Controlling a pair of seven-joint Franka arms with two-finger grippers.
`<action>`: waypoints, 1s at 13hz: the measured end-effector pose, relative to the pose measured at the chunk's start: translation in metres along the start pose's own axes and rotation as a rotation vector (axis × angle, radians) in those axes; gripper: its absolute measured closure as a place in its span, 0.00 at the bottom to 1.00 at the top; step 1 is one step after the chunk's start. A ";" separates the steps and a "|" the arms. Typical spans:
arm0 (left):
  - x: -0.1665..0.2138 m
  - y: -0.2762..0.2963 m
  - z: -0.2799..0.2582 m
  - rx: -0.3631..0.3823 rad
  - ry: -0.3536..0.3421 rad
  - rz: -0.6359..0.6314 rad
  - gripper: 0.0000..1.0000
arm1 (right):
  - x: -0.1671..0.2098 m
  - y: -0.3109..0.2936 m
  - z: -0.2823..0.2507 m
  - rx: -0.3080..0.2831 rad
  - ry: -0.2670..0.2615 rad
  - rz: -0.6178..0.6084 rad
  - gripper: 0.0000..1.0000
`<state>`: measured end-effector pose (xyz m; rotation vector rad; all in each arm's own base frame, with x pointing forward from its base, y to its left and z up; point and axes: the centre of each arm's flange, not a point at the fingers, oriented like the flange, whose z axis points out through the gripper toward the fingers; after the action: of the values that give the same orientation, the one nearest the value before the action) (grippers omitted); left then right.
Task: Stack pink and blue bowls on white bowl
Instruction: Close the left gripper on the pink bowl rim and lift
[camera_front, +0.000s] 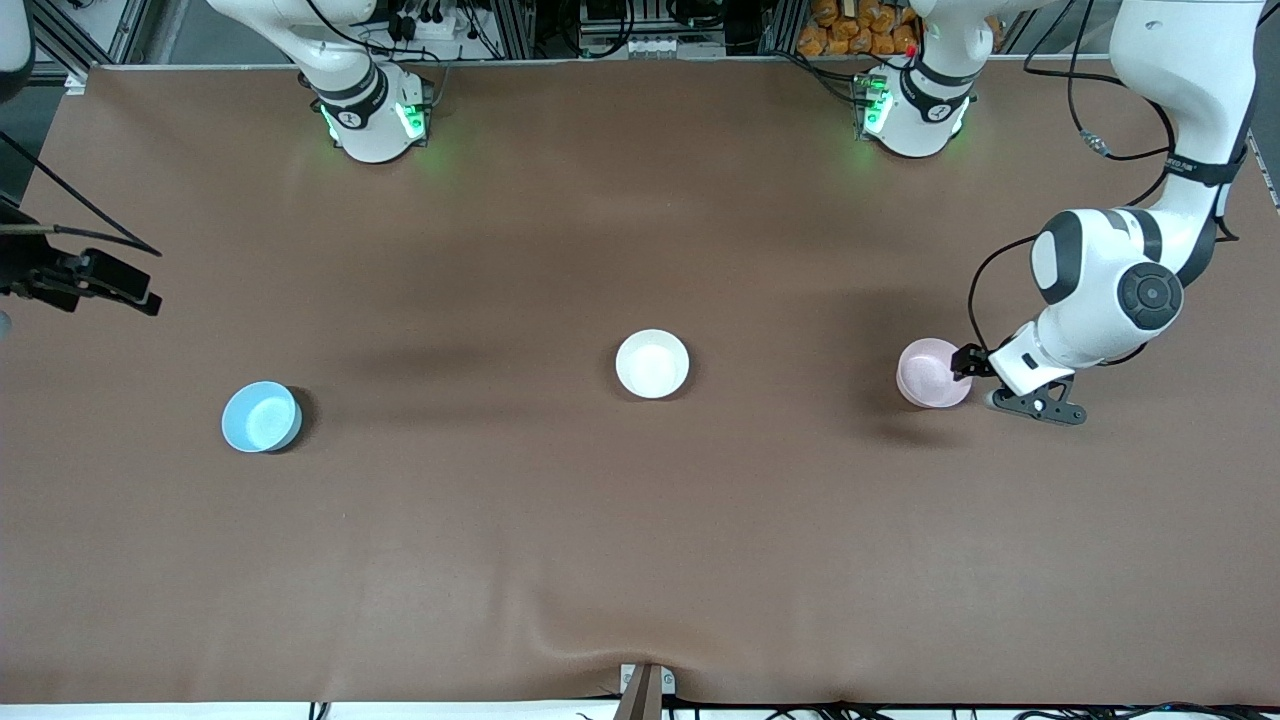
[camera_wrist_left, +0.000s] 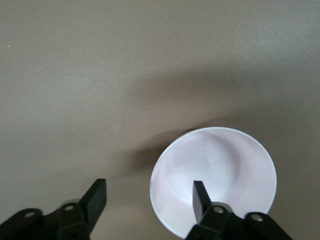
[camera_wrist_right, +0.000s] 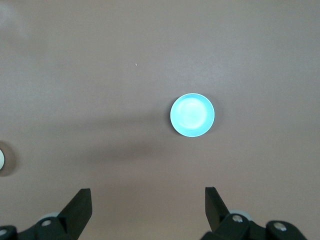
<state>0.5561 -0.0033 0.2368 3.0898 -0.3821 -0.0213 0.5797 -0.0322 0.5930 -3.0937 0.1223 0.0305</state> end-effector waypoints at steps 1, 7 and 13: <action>-0.003 0.003 0.009 0.000 0.010 0.003 0.25 | 0.002 -0.003 0.003 0.000 -0.004 -0.006 0.00; -0.007 0.005 0.022 -0.004 0.011 0.031 0.55 | 0.000 -0.019 -0.011 0.000 0.019 -0.019 0.00; -0.004 0.001 0.013 0.002 0.024 0.052 0.98 | -0.006 -0.007 -0.041 -0.009 0.032 0.002 0.00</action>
<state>0.5517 -0.0033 0.2237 3.0779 -0.4617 0.0181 0.5751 -0.0270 0.6349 -3.1036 0.1263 -0.0182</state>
